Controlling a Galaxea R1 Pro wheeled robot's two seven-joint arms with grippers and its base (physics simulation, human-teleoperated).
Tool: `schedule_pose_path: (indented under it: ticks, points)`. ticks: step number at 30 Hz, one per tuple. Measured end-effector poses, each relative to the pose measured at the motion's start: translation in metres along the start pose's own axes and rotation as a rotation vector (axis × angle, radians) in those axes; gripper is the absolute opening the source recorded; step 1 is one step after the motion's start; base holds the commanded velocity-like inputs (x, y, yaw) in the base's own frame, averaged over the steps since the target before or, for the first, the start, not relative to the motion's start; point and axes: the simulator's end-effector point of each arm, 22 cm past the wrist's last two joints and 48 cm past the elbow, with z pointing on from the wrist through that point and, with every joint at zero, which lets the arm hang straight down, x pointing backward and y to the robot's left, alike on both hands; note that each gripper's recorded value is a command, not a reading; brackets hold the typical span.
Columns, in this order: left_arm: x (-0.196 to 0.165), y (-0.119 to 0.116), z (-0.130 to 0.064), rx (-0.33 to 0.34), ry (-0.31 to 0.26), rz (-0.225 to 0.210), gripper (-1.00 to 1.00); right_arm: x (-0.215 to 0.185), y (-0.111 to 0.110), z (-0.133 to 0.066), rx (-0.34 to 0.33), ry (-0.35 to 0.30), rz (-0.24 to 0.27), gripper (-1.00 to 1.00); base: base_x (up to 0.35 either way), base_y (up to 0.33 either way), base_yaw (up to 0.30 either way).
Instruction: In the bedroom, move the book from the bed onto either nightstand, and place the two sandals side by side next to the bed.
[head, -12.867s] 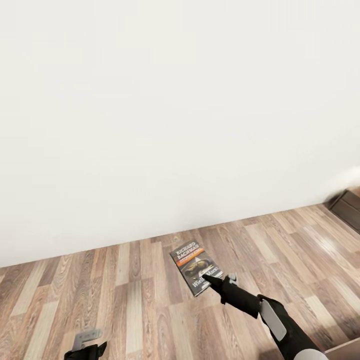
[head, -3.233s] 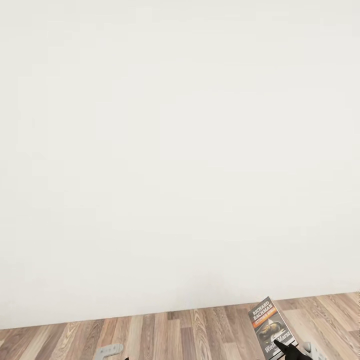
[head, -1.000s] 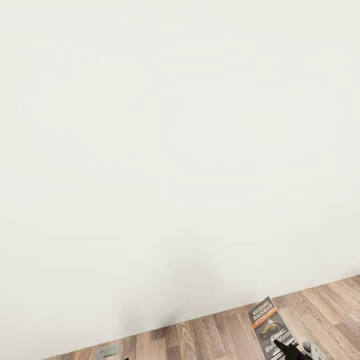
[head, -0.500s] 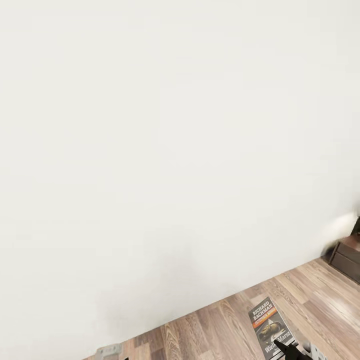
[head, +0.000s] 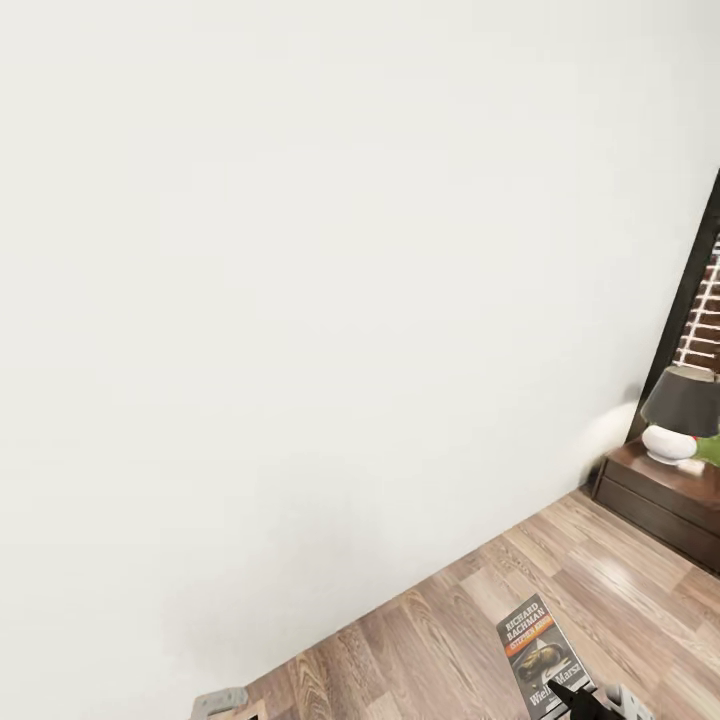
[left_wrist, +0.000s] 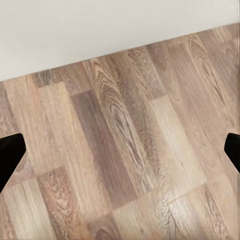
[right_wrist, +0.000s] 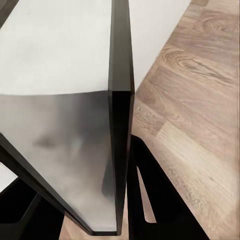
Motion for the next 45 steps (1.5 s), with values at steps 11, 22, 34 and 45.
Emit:
schedule_pose_path:
  ticks: [11,22,34,45]
  points:
    - [0.0002,0.0001,-0.0001,0.000,0.000,0.000,1.00,0.0000,0.0000,0.0000,0.000,0.000,0.000,-1.00,0.000,0.000,-0.300]
    - [0.0006,0.0000,-0.0004,0.001,0.000,0.000,1.00,-0.0013,-0.0004,-0.0007,0.001,-0.004,0.002,-1.00,0.093,0.067,-0.300]
    - [0.0000,0.0004,-0.0002,0.000,0.000,0.000,1.00,-0.0021,-0.0010,-0.0009,0.002,-0.005,0.002,-1.00,0.168,0.131,-0.300]
    - [0.0002,0.0000,-0.0001,0.000,0.000,0.000,1.00,-0.0040,-0.0033,-0.0023,0.005,-0.005,-0.001,-1.00,0.005,0.004,-0.300]
